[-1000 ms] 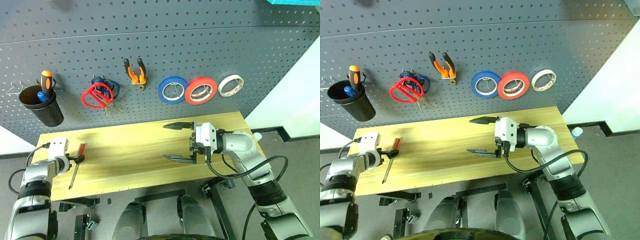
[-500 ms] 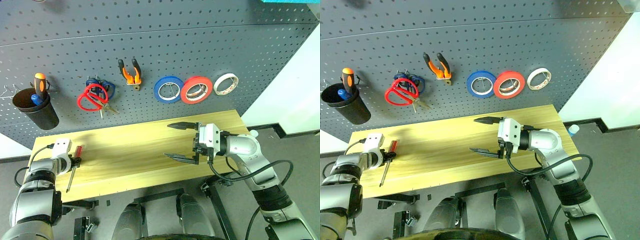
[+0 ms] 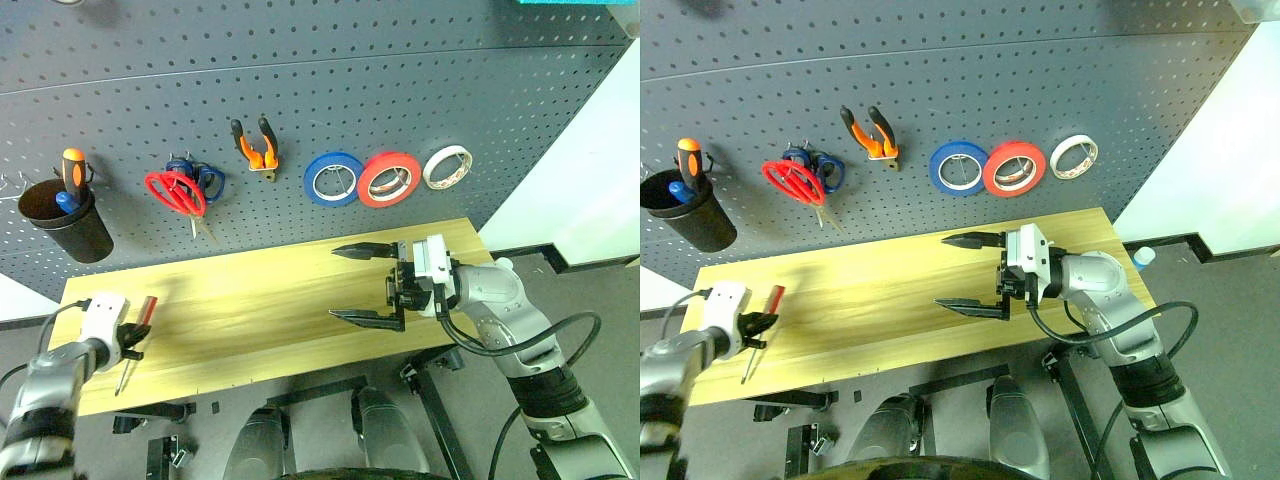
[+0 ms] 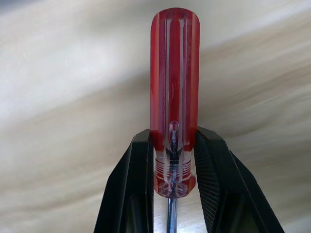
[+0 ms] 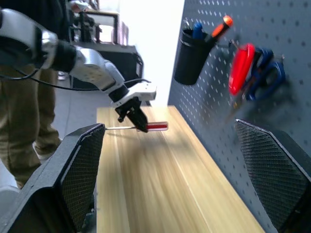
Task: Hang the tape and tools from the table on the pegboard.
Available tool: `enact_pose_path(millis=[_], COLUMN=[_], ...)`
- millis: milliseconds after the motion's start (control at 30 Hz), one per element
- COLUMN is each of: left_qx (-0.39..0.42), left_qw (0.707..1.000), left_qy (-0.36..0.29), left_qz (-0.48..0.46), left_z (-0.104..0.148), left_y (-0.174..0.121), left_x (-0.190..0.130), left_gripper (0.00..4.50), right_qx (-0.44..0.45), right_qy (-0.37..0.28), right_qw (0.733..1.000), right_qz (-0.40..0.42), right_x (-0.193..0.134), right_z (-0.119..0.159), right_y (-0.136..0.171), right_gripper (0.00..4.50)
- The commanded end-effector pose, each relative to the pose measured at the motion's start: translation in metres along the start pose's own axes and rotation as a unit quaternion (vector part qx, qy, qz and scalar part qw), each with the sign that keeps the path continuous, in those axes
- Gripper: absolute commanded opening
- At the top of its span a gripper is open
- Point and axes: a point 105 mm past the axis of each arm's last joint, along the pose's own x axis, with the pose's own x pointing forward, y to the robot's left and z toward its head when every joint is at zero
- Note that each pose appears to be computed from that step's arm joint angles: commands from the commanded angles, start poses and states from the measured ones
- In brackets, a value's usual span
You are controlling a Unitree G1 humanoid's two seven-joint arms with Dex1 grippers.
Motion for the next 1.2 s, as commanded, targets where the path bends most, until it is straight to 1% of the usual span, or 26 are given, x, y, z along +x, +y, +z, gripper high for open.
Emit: enact_pose_path(millis=[33, 100, 200, 267, 367, 433, 500, 633, 800, 867, 967, 1033, 1100, 1200], left_qx=[-0.020, -0.048, -0.042, -0.045, -0.053, -0.050, -0.048, -0.021, 0.029, 0.054, 0.076, 0.083, 0.075, 0.060], left_qw=[0.978, 0.960, 0.937, 0.923, 0.898, 0.875, 0.851, 0.817, 0.791, 0.793, 0.799, 0.805, 0.808, 0.820], left_qy=[-0.206, -0.272, -0.342, -0.376, -0.432, -0.479, -0.521, -0.575, -0.611, -0.607, -0.596, -0.585, -0.582, -0.566], left_qz=[-0.029, -0.048, -0.063, -0.063, -0.059, -0.048, -0.040, -0.019, -0.006, 0.003, 0.035, 0.050, 0.059, 0.060], left_z=[0.074, 0.095, 0.121, 0.133, 0.159, 0.181, 0.202, 0.237, 0.275, 0.283, 0.284, 0.279, 0.271, 0.257], left_y=[-0.003, -0.006, -0.011, -0.010, -0.008, -0.002, 0.002, 0.012, 0.017, 0.020, 0.033, 0.044, 0.054, 0.065], left_x=[-0.044, -0.068, -0.095, -0.104, -0.116, -0.126, -0.137, -0.156, -0.174, -0.175, -0.171, -0.164, -0.155, -0.137], left_gripper=[0.81, 0.81, 0.81, 0.81, 0.81, 0.81, 0.81, 0.81, 0.81, 0.81, 0.81, 0.81, 0.81, 0.81], right_qx=[-0.025, -0.027, -0.039, -0.048, -0.049, -0.047, -0.045, -0.045, -0.045, -0.045, -0.040, -0.037, -0.035, -0.036], right_qy=[-0.021, -0.024, -0.040, -0.072, -0.126, -0.144, -0.150, -0.147, -0.141, -0.140, -0.143, -0.140, -0.136, -0.130], right_qw=[0.999, 0.999, 0.998, 0.996, 0.990, 0.988, 0.988, 0.988, 0.989, 0.989, 0.989, 0.989, 0.990, 0.990], right_qz=[0.002, 0.003, 0.000, -0.014, -0.027, -0.020, -0.013, -0.008, -0.008, -0.010, -0.016, -0.018, -0.021, -0.029], right_x=[0.003, 0.004, 0.006, 0.008, 0.011, 0.014, 0.016, 0.017, 0.018, 0.018, 0.017, 0.015, 0.013, 0.012], right_z=[0.014, 0.015, 0.022, 0.035, 0.060, 0.071, 0.075, 0.074, 0.070, 0.070, 0.069, 0.067, 0.064, 0.061], right_y=[-0.006, -0.008, -0.015, -0.024, -0.034, -0.035, -0.034, -0.034, -0.032, -0.032, -0.032, -0.032, -0.031, -0.031], right_gripper=[4.50, 4.50, 4.50, 4.50, 4.50, 4.50, 4.50, 4.50, 4.50, 4.50, 4.50, 4.50, 4.50, 4.50])
